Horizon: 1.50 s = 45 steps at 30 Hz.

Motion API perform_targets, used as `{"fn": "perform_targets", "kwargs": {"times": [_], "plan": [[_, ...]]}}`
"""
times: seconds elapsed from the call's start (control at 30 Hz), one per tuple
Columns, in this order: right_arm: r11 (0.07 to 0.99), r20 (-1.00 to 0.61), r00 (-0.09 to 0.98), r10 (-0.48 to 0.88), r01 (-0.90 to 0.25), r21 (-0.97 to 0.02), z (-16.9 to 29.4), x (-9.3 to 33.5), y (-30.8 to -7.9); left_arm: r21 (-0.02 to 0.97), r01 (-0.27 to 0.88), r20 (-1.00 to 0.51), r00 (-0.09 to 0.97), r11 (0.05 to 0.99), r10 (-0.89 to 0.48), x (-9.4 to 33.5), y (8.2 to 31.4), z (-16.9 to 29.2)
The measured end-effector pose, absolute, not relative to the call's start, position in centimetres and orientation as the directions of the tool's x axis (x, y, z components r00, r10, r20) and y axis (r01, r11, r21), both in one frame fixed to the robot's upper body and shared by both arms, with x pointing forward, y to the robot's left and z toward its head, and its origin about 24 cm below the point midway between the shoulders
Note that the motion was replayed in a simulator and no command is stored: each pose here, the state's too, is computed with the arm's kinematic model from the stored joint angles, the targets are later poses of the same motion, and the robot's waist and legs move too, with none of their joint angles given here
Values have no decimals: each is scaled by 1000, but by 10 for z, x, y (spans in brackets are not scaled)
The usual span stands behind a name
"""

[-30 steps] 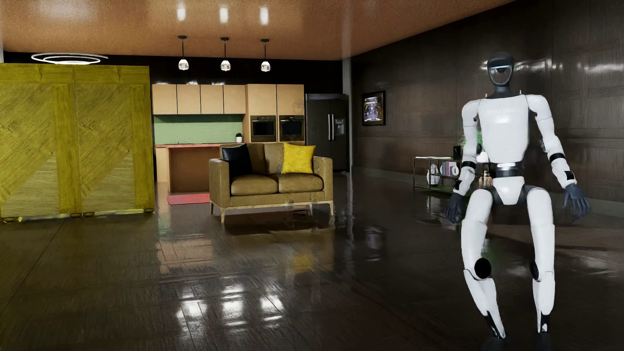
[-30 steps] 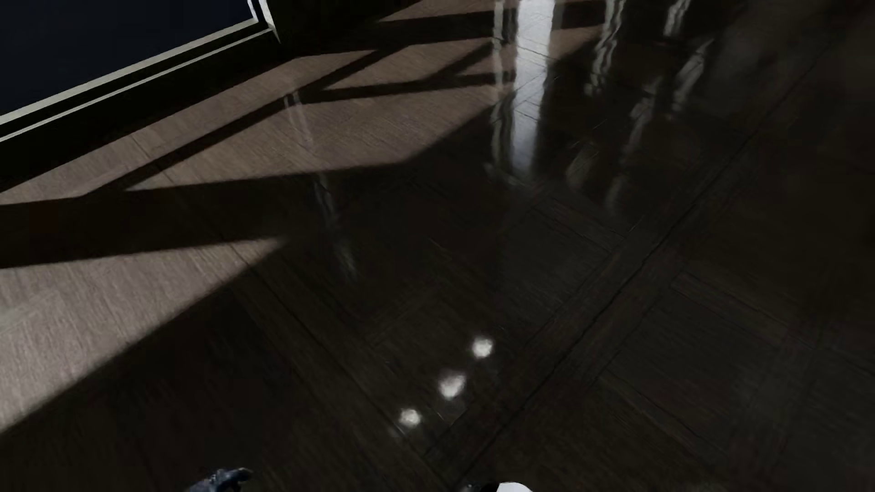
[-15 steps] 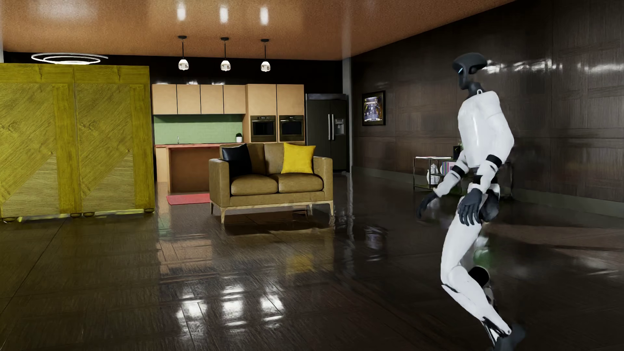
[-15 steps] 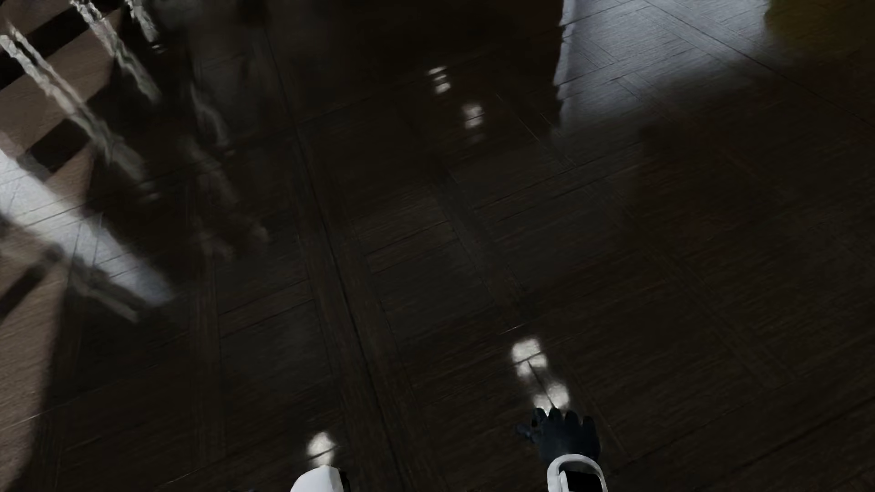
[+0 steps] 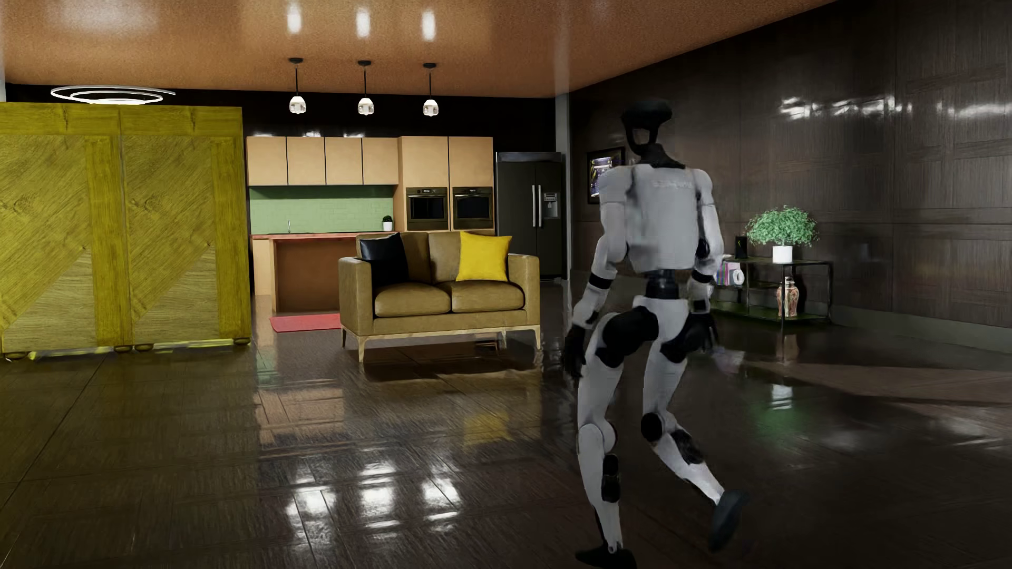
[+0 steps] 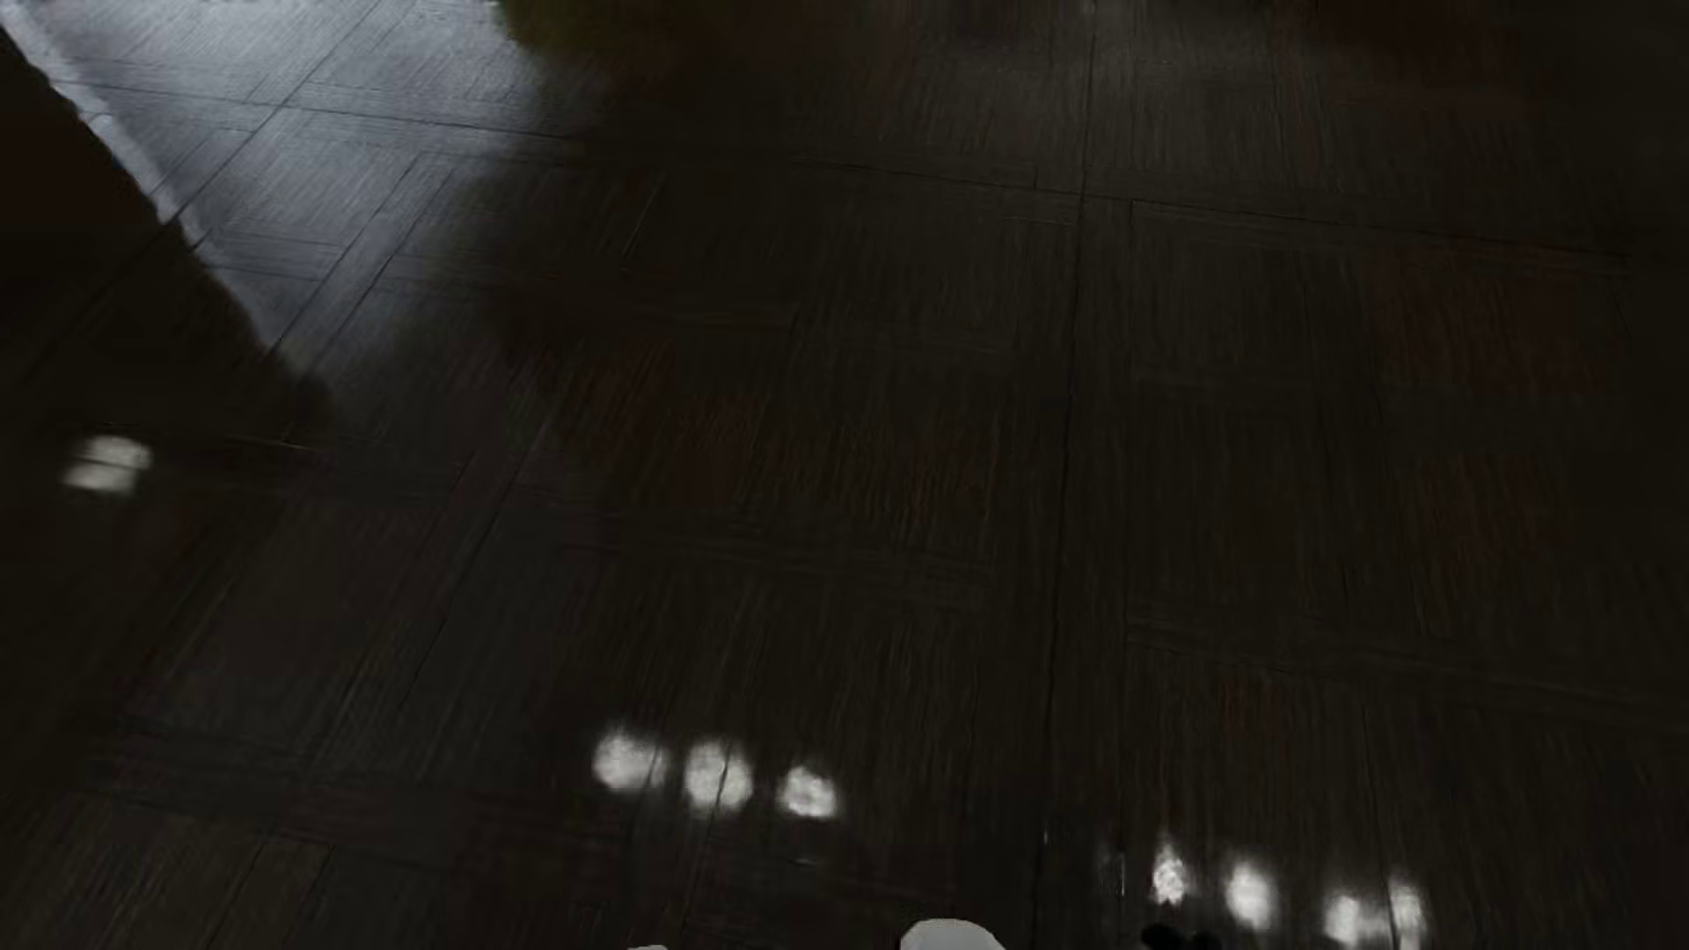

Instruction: Walk to the sofa

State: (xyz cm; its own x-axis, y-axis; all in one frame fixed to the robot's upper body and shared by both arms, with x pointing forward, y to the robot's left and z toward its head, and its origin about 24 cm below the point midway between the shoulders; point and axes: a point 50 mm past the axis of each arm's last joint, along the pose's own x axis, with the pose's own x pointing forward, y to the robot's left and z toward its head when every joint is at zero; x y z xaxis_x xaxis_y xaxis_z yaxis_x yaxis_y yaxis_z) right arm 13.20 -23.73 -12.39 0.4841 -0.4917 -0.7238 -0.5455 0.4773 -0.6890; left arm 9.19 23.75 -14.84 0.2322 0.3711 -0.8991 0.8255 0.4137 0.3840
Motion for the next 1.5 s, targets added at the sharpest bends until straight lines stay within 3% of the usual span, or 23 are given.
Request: {"fn": "perform_targets", "kwargs": {"times": [0.03, 0.07, 0.1, 0.17, 0.23, 0.3, 0.33, 0.43, 0.5, 0.6, 0.67, 0.8, 0.87, 0.97, 1.07, 1.13, 1.2, 1.23, 1.3, 1.4, 1.43, 1.5], "plan": [[549, -764, 408, -501, -533, -644, -132, 107, -243, 386, 879, -887, 271, 281, 374, 98, 238, -147], [573, -798, 344, -495, -560, -597, -138, 86, -245, 443, 855, -873, 342, 272, 348, 110, 233, -143], [569, -824, 294, -484, -610, -552, -142, 67, -249, 509, 775, -857, 413, 376, 308, 121, 229, -139], [442, -871, 208, -445, -795, -416, -148, 36, -256, 563, 572, -808, 534, 597, 251, 144, 223, -125], [304, -909, 107, -403, -921, -243, -152, 18, -254, 643, 517, -722, 655, 564, 223, 172, 220, -106], [286, -927, 45, -372, -945, -161, -155, 13, -245, 734, 488, -642, 726, 473, 247, 194, 217, -91], [302, -934, 50, -354, -939, -165, -156, 19, -239, 749, 451, -623, 729, 484, 285, 195, 219, -90], [474, -923, 204, -326, -810, -346, -153, 46, -214, 673, 365, -675, 657, 643, 334, 173, 221, -101], [558, -896, 301, -326, -704, -439, -152, 67, -193, 595, 477, -766, 580, 647, 277, 154, 213, -115], [378, -791, 541, -286, -694, -612, -143, 124, -159, 546, 687, -825, 539, 480, 166, 136, 195, -125], [318, -706, 686, -177, -639, -700, -128, 169, -137, 541, 668, -824, 542, 510, 164, 121, 188, -126], [259, -469, 874, 127, -486, -835, -65, 252, -97, 566, 533, -804, 525, 629, 278, 89, 199, -125], [194, -338, 922, 187, -372, -908, -35, 271, -95, 529, 552, -839, 457, 645, 297, 71, 200, -132], [257, -287, 949, 133, -312, -915, -27, 265, -118, 398, 635, -917, 268, 662, 294, 44, 204, -147], [322, -488, 872, -31, -454, -831, -66, 233, -150, 323, 624, -942, 136, 711, 308, 13, 200, -156], [352, -662, 727, -184, -580, -734, -102, 197, -171, 324, 651, -940, 140, 686, 310, 12, 196, -160], [415, -780, 532, -328, -661, -625, -132, 144, -192, 415, 754, -904, 280, 510, 322, 39, 194, -160], [449, -827, 428, -365, -697, -559, -143, 115, -201, 459, 739, -887, 355, 493, 294, 59, 190, -158], [478, -893, 271, -360, -768, -425, -154, 62, -215, 524, 657, -836, 517, 543, 181, 108, 182, -146], [478, -947, 105, -305, -843, -247, -158, 0, -223, 732, 512, -618, 777, 449, 120, 185, 181, -106], [477, -951, 47, -305, -857, -196, -158, -15, -225, 774, 460, -559, 819, 436, 128, 202, 181, -94], [393, -952, -17, -305, -913, -109, -157, -26, -229, 797, 321, -491, 838, 512, 238, 214, 195, -79]]}}
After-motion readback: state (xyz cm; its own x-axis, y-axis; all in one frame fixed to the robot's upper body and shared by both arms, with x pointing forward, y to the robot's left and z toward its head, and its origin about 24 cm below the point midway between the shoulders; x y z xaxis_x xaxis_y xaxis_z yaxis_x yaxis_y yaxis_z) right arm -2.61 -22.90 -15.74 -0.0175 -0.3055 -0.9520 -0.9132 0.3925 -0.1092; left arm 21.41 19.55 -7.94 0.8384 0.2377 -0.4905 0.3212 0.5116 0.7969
